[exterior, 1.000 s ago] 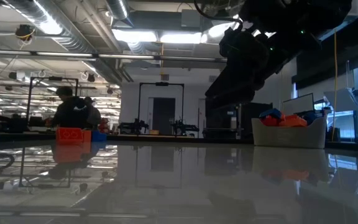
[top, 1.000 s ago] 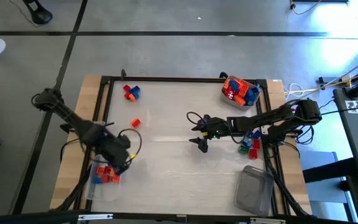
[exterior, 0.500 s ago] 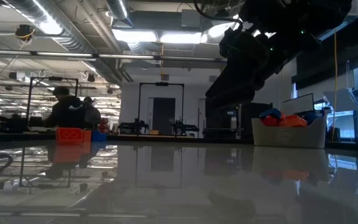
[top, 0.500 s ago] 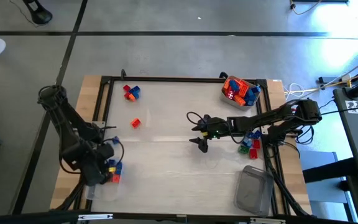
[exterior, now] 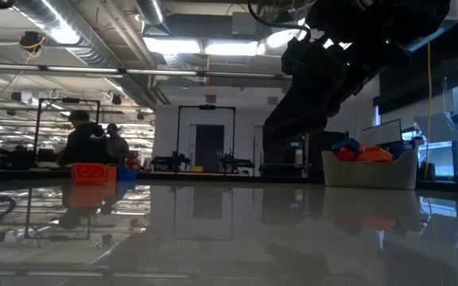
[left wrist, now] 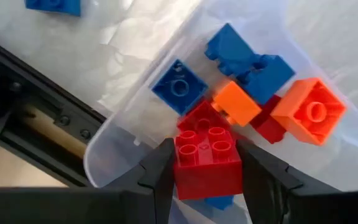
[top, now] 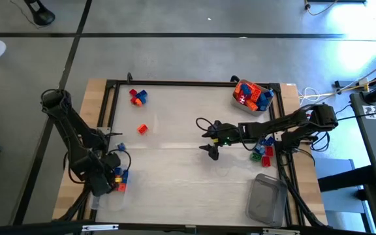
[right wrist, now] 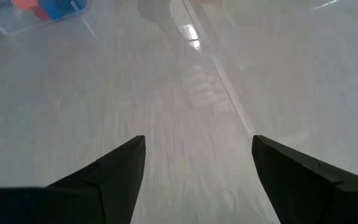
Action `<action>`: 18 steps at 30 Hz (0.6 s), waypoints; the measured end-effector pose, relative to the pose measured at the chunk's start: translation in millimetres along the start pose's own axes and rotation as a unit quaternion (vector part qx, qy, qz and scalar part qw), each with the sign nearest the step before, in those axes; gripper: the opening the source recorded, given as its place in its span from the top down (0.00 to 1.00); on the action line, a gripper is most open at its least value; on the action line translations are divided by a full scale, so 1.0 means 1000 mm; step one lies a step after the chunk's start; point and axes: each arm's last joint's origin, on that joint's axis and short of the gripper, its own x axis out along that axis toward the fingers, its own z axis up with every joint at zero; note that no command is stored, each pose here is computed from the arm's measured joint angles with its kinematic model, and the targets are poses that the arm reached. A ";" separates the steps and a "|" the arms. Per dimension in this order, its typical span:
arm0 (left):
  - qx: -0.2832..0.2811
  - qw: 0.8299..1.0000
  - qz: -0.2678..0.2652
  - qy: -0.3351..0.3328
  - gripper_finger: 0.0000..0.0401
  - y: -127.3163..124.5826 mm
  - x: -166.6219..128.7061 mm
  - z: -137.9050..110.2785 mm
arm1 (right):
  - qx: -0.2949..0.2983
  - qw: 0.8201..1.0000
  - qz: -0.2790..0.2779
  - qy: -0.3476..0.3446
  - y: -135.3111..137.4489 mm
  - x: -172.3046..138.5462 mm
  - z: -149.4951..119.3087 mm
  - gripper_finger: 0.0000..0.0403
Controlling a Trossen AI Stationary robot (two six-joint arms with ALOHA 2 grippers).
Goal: Sort blocks by size
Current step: Put the red game piece into the transparent bin, then put the blue game piece into the transparent bin
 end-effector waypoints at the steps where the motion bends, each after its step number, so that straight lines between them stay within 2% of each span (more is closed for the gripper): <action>1: -0.001 1.000 0.003 0.000 0.65 0.001 0.001 0.000 | 0.000 1.000 0.000 0.000 0.000 0.000 0.000 0.27; 8: -0.028 1.000 0.011 -0.001 0.59 0.003 0.005 0.000 | 0.000 1.000 0.000 0.001 0.000 0.000 0.000 0.27; 13: -0.049 0.999 0.011 -0.001 0.51 0.003 0.005 0.000 | 0.000 1.000 0.000 0.000 0.000 0.000 0.000 0.27; 18: -0.045 0.999 0.005 0.001 0.43 0.003 0.004 0.000 | 0.000 1.000 -0.001 0.001 0.000 0.000 0.000 0.27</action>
